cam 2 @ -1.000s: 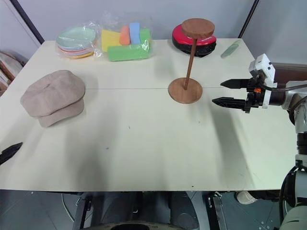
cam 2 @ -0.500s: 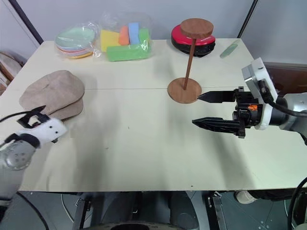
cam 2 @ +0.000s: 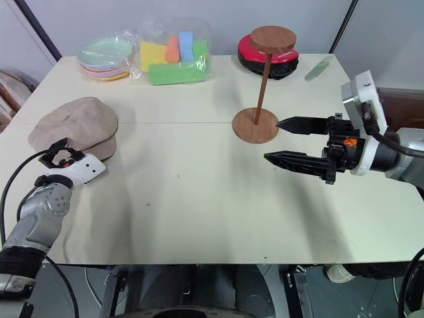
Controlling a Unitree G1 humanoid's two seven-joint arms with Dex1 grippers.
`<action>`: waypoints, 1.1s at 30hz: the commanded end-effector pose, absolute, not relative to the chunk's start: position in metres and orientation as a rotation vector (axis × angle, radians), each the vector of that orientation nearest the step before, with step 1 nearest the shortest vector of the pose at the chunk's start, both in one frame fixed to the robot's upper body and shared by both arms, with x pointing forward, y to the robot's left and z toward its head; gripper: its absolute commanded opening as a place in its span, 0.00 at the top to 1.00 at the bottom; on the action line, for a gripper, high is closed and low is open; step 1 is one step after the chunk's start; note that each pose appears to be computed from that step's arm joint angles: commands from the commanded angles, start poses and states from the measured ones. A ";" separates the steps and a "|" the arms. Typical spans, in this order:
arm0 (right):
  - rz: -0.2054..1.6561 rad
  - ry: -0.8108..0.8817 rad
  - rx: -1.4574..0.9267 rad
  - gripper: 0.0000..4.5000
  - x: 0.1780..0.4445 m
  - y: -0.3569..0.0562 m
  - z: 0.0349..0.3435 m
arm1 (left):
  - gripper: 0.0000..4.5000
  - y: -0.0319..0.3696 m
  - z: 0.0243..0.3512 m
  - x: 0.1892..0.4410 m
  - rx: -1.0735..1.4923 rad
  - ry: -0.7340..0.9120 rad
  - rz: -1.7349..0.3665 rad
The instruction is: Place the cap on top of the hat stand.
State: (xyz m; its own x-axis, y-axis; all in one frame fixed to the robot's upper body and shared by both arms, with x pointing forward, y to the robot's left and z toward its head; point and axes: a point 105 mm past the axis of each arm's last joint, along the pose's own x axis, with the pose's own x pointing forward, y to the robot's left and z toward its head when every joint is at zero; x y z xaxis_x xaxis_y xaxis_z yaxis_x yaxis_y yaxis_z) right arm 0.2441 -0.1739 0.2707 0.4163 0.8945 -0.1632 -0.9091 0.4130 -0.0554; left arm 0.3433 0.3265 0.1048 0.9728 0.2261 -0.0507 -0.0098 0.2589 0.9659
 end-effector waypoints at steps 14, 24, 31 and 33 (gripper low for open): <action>0.896 0.005 -0.210 0.00 0.253 -0.207 0.298 | 0.99 0.267 0.235 0.370 1.254 -0.315 0.181; 0.674 -0.049 -0.234 0.00 0.221 -0.245 0.312 | 0.99 0.079 0.377 0.401 1.023 -0.938 -0.133; 0.566 -0.060 -0.223 0.00 0.200 -0.253 0.307 | 0.99 -0.022 0.366 0.386 1.025 -1.122 -0.438; 0.543 -0.061 -0.214 0.00 0.196 -0.255 0.304 | 0.99 -0.032 0.350 0.386 1.075 -1.122 -0.488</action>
